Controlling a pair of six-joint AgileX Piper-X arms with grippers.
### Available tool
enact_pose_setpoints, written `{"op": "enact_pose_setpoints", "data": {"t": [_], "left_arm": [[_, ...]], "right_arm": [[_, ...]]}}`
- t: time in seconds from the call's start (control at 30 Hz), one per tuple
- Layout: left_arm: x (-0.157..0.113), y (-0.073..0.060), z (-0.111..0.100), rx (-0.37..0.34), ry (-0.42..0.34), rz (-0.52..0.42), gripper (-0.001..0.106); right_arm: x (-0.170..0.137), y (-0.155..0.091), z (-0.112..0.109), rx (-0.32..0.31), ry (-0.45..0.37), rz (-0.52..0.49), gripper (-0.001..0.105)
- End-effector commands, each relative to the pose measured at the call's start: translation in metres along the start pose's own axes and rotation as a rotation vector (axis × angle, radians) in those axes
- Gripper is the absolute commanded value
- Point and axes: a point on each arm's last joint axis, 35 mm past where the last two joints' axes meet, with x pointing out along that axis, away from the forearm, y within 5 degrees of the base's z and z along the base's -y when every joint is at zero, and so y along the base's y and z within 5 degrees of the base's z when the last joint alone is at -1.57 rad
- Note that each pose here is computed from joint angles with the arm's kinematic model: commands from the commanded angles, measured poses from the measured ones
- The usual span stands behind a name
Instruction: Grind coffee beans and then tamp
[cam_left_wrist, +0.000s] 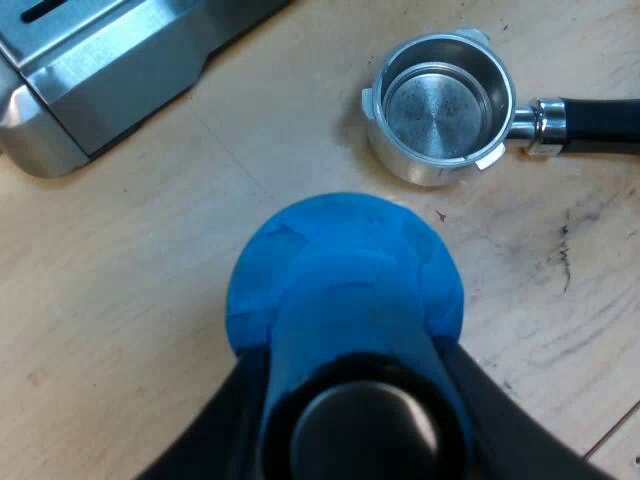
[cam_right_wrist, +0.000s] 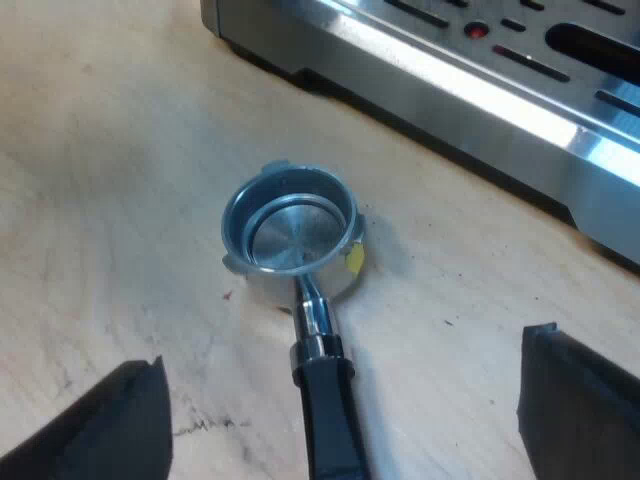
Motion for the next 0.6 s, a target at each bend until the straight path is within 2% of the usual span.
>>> {"op": "enact_pose_setpoints", "data": {"t": [0.03, 0.27, 0.4, 0.43, 0.6], "left_arm": [[0.0, -0.004, 0.001, 0.017, -0.004, -0.023, 0.0], [0.001, -0.009, -0.001, 0.053, 0.005, -0.047, 0.0], [0.002, -0.01, 0.003, 0.056, -0.012, -0.053, 0.0], [0.004, -0.01, 0.003, 0.054, -0.002, -0.059, 0.0], [0.015, -0.01, 0.007, 0.046, 0.044, -0.089, 0.0]], "right_arm": [[0.001, 0.0, 0.001, -0.043, -0.048, -0.004, 0.072], [0.007, 0.002, -0.01, -0.044, -0.094, 0.002, 0.072], [0.01, 0.004, -0.017, -0.077, -0.109, 0.019, 0.072], [0.011, 0.005, -0.021, -0.084, -0.113, 0.056, 0.072], [0.011, 0.006, -0.022, -0.112, -0.108, 0.066, 0.072]]}}
